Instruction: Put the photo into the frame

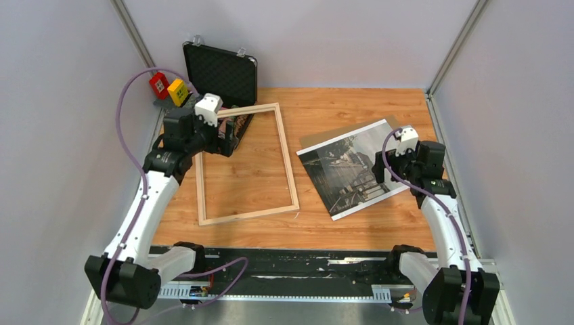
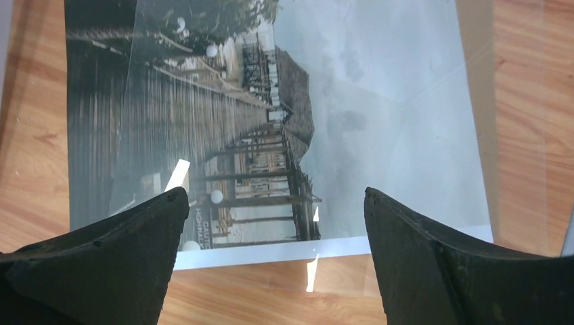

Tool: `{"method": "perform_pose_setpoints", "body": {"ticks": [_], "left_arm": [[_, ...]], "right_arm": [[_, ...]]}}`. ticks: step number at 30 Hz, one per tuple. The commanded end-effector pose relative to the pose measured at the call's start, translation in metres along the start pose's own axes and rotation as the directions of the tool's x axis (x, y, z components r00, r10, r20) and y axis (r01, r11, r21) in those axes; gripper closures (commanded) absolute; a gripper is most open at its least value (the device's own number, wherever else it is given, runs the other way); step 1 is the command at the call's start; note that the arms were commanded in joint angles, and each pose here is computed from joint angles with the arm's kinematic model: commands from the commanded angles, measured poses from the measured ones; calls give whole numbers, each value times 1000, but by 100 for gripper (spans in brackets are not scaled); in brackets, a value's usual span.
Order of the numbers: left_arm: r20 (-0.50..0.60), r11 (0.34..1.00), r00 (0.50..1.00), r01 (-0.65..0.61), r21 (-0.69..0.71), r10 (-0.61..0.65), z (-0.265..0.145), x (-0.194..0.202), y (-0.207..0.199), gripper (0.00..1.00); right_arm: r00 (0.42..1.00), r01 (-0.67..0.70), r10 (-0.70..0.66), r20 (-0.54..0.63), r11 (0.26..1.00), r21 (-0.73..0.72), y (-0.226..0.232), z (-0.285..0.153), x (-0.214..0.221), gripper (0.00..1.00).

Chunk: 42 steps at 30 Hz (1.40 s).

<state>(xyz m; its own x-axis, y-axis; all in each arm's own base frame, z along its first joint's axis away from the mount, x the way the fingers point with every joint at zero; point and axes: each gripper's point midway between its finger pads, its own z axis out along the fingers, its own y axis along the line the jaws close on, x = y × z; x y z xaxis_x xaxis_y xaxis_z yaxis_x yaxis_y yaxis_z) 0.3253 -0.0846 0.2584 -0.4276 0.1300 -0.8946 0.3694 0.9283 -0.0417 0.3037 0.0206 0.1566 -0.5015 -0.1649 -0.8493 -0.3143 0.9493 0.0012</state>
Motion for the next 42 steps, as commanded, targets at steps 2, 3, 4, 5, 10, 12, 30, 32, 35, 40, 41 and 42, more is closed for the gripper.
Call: {"method": "perform_pose_setpoints", "body": {"ticks": [2, 3, 4, 5, 10, 12, 30, 32, 35, 40, 41, 42], "left_arm": [[45, 997, 998, -55, 44, 53, 12, -28, -14, 0], [42, 998, 998, -51, 49, 49, 14, -27, -15, 0], [35, 998, 999, -41, 49, 40, 17, -22, -15, 0], [34, 998, 999, -39, 51, 37, 19, -20, -15, 0], [21, 995, 999, -42, 89, 41, 34, -9, -27, 0], [11, 991, 998, -66, 116, 65, 41, -8, -42, 0], [-345, 999, 938, 25, -24, -32, 191, 74, -124, 1], [-407, 997, 911, 49, -57, -68, 208, 91, -127, 1], [-464, 992, 881, 50, -116, -99, 230, 112, -125, 0], [-476, 990, 871, 72, -124, -123, 246, 122, -129, 2], [-487, 990, 864, 77, -118, -125, 247, 126, -131, 5], [-494, 990, 859, 87, -111, -131, 247, 128, -133, 7]], "right_arm": [[999, 44, -43, 8, 992, -122, 19, 2, 1, 0], [1000, 30, -28, 13, 987, -160, 27, 3, -2, 0], [1000, 21, -20, 11, 983, -183, 33, 4, -5, 0], [1000, 18, -17, 7, 983, -183, 36, 6, -8, 0], [1000, 30, -29, 9, 987, -158, 32, 15, -14, 0], [1000, 18, -19, 0, 984, -176, 35, 19, -14, 0], [999, -15, 9, -49, 992, -128, 31, 33, 3, 0], [999, -15, 9, -52, 992, -124, 31, 33, 4, 0], [999, -15, 9, -52, 992, -123, 31, 33, 6, 0], [999, -10, 4, -48, 992, -129, 33, 31, 7, 0], [999, -10, 4, -47, 991, -131, 33, 31, 7, 0], [999, -10, 4, -46, 991, -136, 34, 30, 7, 0]]}}
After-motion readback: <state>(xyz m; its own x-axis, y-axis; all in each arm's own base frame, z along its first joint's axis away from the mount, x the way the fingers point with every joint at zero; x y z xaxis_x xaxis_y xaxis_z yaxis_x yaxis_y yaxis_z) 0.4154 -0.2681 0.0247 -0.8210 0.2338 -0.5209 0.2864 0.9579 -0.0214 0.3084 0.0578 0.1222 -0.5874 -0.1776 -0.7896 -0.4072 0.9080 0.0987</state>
